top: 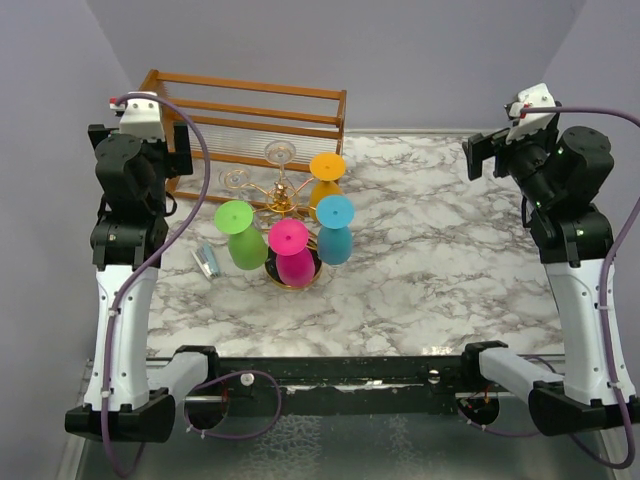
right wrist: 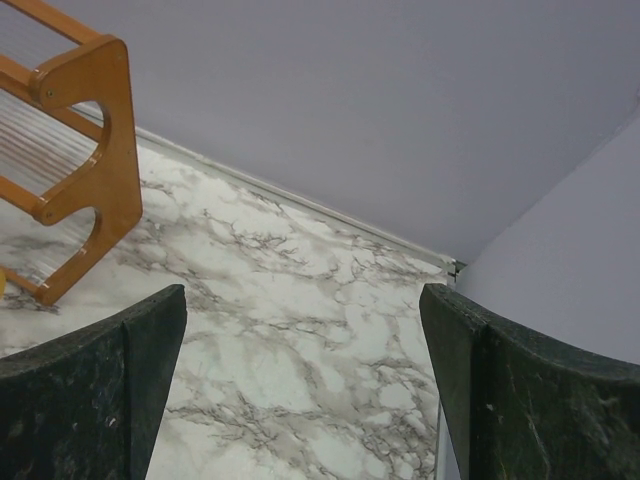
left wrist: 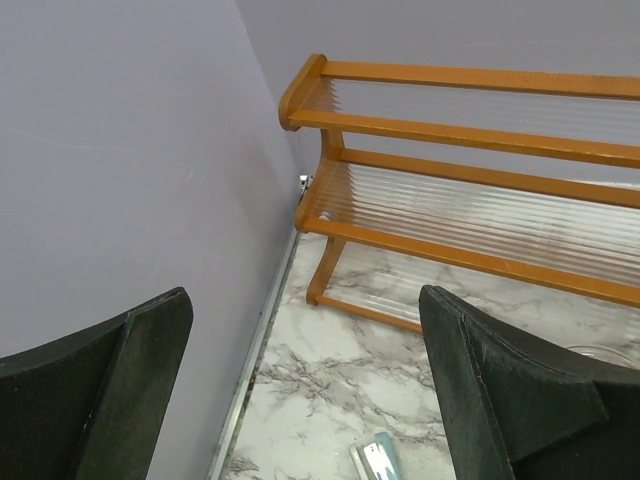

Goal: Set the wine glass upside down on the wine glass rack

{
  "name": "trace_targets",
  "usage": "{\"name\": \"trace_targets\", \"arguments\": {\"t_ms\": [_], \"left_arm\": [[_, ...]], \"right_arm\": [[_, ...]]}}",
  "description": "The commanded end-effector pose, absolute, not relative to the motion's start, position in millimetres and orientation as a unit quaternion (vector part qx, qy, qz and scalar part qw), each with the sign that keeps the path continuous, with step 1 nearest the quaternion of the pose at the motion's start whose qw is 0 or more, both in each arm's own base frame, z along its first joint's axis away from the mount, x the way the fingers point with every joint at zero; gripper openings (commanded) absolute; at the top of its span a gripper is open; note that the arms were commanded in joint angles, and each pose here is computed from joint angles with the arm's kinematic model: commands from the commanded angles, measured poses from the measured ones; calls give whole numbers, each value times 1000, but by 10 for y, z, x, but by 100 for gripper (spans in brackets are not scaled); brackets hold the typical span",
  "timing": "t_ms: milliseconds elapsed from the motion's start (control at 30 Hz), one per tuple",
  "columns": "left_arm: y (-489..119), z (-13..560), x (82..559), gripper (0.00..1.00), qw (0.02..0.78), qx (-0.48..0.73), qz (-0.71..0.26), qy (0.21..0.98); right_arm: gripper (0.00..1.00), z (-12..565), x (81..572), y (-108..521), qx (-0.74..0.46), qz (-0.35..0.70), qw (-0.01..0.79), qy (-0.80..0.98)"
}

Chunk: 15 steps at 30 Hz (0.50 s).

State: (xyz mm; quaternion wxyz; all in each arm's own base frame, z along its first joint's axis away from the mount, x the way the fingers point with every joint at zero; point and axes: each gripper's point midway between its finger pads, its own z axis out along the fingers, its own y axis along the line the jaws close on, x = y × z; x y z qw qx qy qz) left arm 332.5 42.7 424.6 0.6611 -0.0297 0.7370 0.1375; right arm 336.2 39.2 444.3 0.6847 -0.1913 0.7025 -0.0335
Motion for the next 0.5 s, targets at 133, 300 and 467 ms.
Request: {"name": "trace_targets", "arguments": {"t_ms": [133,300,467], "left_arm": [[558,4381,3069,99,676,-50,141,721],[577,4364,3038,99,675,-51,140,723],[586,4414,3019,99,675,-54,140,722]], "right_arm": [[99,4425,3252,340,-182,-30,685,705],[99,4410,3247,340,-181,-30,685,705],[100,4433,3214,305,-176,-36,686,705]]}}
